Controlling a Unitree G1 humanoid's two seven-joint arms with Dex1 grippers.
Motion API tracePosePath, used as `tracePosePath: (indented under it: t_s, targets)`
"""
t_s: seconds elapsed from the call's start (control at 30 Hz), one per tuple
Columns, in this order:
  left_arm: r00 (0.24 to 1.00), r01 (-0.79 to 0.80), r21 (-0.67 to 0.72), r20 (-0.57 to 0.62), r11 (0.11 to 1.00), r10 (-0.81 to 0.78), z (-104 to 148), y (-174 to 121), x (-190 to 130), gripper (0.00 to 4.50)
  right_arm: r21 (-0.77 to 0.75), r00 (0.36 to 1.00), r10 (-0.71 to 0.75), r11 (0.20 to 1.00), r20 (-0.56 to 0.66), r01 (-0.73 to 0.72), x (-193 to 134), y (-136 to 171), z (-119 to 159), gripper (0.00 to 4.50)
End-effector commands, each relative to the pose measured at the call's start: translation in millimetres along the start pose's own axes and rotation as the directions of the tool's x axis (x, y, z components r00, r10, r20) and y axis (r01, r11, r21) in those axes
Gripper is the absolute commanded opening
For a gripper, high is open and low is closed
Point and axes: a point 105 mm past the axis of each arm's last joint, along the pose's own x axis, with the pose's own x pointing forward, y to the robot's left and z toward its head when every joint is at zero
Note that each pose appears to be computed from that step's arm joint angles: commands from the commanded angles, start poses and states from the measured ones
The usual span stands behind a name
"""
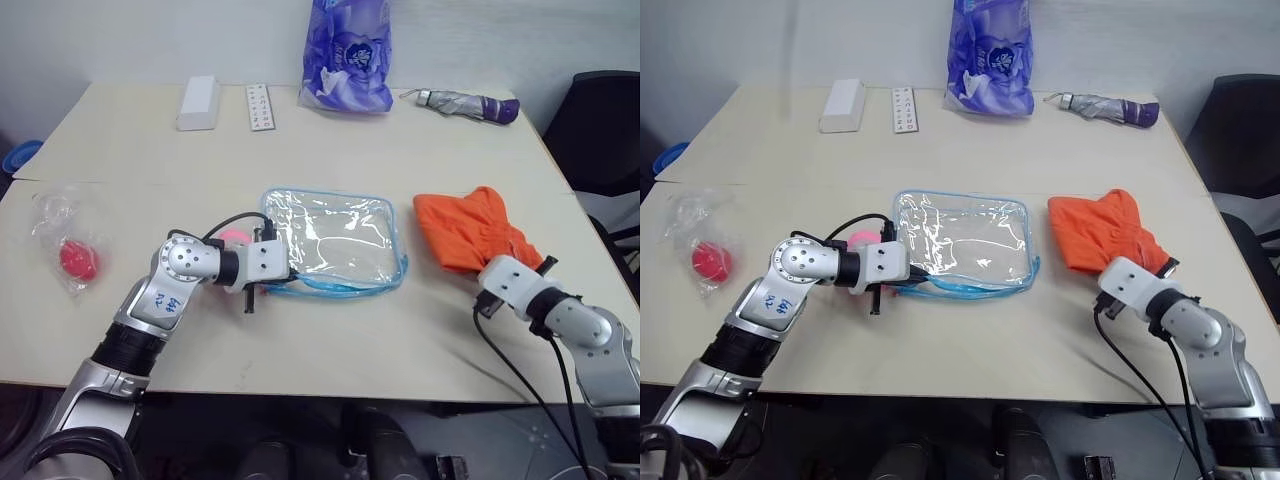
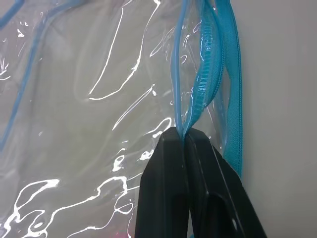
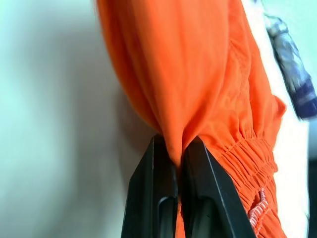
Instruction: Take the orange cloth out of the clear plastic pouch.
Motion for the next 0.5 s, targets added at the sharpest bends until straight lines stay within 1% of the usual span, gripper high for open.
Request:
tracePosePath:
  t_s: [0.03, 0.1, 0.17, 0.27, 0.33, 0.37, 0.43, 0.5]
  targets:
    - [0.996, -0.067, -0.081, 0.048, 0.994, 0.071, 10, 13, -11, 0.96, 0.114, 0.999, -0.007, 0.993, 0.031, 0.004, -10, -11, 11, 1.38]
    - [0.994, -0.081, -0.118, 0.063, 0.990, 0.089, 12, 15, -16, 1.58, 0.168, 0.999, 0.013, 0.986, 0.037, -0.019, -15, -12, 14, 2.08]
    - [0.986, -0.074, -0.209, 0.131, 0.975, 0.103, 21, 17, -30, 2.16, 0.280, 0.996, 0.051, 0.957, 0.067, -0.068, -33, -17, 21, 2.71]
    - [0.965, -0.035, -0.310, 0.237, 0.950, 0.113, 35, 15, -59, 3.08, 0.415, 0.988, 0.101, 0.898, 0.120, -0.142, -64, -26, 31, 3.70]
    - [0.953, -0.020, -0.364, 0.275, 0.931, 0.128, 39, 15, -86, 3.65, 0.491, 0.984, 0.124, 0.854, 0.127, -0.172, -86, -36, 30, 4.36]
    - [0.949, -0.021, -0.392, 0.281, 0.920, 0.141, 39, 16, -99, 3.95, 0.526, 0.983, 0.141, 0.831, 0.119, -0.183, -97, -39, 27, 4.50]
    - [0.959, -0.017, -0.439, 0.249, 0.898, 0.139, 33, 13, -126, 4.49, 0.581, 0.974, 0.209, 0.783, 0.090, -0.222, -121, -40, 18, 4.50]
    - [0.981, 0.012, -0.463, 0.176, 0.886, 0.079, 21, -1, -150, 4.49, 0.627, 0.960, 0.273, 0.736, 0.068, -0.254, -141, -36, 8, 4.50]
